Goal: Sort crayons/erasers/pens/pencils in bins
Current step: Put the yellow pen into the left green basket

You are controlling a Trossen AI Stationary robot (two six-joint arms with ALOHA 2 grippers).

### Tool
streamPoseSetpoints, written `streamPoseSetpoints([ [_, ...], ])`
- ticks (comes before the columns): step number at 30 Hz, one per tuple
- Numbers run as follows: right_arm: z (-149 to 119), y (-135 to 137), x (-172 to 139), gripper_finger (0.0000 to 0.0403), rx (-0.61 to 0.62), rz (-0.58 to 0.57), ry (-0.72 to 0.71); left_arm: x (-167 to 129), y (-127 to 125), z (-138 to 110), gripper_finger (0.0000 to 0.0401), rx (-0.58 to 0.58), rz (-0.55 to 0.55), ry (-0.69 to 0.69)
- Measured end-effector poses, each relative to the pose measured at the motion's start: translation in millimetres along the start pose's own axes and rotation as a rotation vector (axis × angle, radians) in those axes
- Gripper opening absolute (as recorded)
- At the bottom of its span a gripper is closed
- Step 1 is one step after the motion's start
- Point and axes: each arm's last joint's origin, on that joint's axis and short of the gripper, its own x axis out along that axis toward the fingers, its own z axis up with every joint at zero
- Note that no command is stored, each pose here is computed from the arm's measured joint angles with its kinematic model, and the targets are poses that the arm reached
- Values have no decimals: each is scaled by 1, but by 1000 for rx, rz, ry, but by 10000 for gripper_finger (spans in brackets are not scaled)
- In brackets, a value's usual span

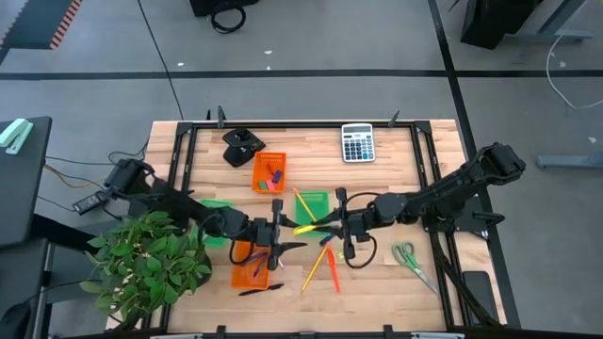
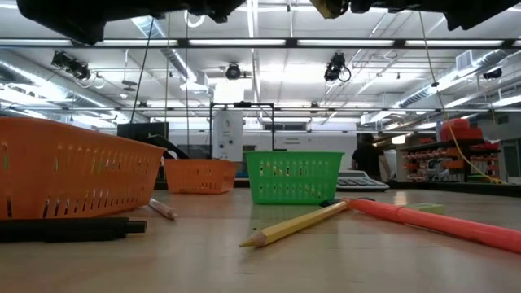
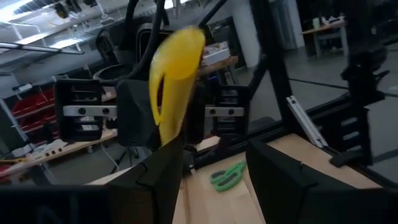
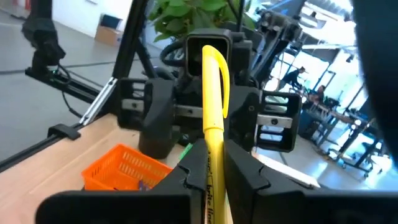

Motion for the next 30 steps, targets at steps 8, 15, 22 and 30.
streamPoseSetpoints([
  [8,-5,6,1,41,17,49,30,6,7,-14,184,-15,45,-8],
  [15,-8,6,1,41,38,56,59,6,6,-14,181,-45,46,-23],
  [22,-12,4,1,41,67,31,103,6,4,-14,169,-67,39,-21],
  [30,-14,1,2,41,66,17,118,6,6,-14,145,-66,44,-19],
])
